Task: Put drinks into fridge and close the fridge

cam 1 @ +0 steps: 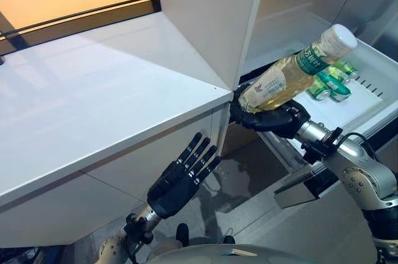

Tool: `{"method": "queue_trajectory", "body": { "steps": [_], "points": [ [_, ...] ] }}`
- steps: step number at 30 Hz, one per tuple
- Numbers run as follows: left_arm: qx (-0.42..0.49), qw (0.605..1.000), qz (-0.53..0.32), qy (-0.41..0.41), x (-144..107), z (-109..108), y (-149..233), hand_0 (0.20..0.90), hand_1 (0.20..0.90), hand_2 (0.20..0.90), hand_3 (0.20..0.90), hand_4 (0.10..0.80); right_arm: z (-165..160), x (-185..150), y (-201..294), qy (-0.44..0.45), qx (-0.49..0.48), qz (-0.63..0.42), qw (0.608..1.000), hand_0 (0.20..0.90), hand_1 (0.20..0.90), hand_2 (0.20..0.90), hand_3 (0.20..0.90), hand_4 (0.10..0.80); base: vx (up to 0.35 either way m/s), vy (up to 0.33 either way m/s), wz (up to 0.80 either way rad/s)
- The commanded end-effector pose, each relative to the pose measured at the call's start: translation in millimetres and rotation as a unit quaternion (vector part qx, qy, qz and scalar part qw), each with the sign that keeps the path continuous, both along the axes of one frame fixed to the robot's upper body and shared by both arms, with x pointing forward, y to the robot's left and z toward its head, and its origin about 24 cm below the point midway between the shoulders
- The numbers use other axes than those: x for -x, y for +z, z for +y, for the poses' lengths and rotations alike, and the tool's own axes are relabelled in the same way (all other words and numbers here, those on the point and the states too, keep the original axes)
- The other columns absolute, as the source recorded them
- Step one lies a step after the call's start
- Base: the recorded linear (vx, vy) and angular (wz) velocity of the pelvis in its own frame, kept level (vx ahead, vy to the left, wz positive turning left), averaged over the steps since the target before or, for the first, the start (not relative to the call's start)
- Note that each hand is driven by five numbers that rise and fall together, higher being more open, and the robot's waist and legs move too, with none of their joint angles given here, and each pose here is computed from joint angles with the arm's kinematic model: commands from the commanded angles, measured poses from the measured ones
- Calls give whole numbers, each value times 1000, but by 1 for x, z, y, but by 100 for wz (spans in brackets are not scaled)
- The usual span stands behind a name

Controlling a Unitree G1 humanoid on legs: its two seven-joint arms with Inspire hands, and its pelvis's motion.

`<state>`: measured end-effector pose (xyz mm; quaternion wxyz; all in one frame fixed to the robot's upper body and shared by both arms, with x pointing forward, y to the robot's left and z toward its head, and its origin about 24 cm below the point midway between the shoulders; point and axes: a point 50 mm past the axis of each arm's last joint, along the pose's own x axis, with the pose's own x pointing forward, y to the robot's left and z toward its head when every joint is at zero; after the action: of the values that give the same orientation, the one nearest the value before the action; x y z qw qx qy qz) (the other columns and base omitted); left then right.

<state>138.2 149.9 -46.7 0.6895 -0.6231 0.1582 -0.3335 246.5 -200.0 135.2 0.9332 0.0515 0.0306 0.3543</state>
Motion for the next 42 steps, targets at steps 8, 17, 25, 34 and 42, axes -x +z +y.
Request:
{"method": "queue_trajectory", "body": {
  "steps": [8,17,25,34,42],
  "points": [
    [-357,927,102,44,0,38,-48,900,900,900,900,800,6,24,88,97,-57,-208,972,300,300,300,200,100,-14,8,-4],
    [-587,791,168,41,22,68,-84,900,900,900,900,800,-22,28,78,-7,-38,-229,973,300,300,300,200,100,-2,4,-10],
    [-659,717,217,63,39,82,-96,900,900,900,900,800,-51,28,77,-141,39,-269,952,300,300,300,200,100,40,-6,-12],
    [-705,664,246,41,60,92,-103,900,900,900,900,800,-81,7,102,-234,120,-277,924,300,300,300,200,100,94,-5,-10],
    [-729,633,260,23,77,104,-105,900,900,900,900,800,-93,-19,117,-250,142,-246,926,300,300,300,200,100,79,-54,-3]
  ]
}}
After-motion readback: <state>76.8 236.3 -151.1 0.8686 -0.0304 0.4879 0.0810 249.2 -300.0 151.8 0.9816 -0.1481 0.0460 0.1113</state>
